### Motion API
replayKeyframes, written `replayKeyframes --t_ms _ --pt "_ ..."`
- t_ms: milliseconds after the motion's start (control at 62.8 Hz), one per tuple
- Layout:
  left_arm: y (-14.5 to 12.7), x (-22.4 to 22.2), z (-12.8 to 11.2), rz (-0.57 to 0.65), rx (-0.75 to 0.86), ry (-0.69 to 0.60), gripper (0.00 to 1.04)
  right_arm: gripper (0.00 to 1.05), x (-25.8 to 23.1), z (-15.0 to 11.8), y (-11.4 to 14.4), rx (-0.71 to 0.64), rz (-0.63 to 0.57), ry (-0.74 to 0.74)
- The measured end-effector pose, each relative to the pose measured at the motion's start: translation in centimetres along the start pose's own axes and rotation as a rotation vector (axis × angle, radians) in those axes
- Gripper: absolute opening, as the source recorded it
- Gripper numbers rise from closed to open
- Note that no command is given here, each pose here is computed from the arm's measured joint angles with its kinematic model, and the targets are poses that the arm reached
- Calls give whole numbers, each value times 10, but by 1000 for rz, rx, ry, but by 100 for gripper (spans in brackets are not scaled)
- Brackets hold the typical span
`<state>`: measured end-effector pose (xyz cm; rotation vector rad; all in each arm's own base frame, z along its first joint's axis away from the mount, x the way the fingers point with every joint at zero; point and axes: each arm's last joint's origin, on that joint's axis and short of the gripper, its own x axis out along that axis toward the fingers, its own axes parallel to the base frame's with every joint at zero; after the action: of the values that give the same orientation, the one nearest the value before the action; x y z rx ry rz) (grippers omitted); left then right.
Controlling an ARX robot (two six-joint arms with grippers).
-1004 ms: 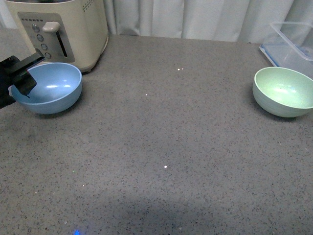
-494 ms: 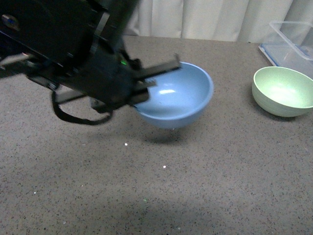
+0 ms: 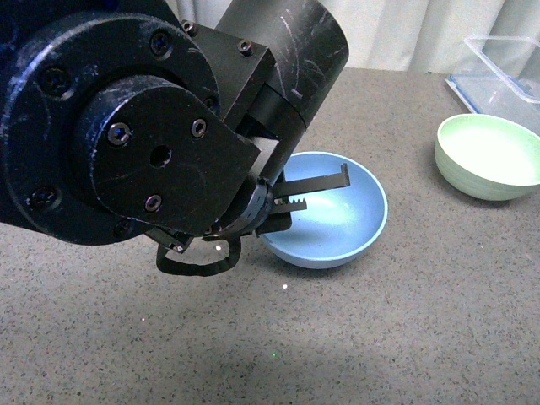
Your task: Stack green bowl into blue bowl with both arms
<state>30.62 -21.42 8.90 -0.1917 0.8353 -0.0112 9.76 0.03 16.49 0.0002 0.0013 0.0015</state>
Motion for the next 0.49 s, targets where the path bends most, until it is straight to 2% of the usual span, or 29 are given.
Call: replayKeyframes --t_ms 175,494 --pt "3 2 0 3 -6 12 7 96 0 0 0 0 0 0" --pt "12 3 3 -25 -88 66 55 96 0 0 0 0 0 0"
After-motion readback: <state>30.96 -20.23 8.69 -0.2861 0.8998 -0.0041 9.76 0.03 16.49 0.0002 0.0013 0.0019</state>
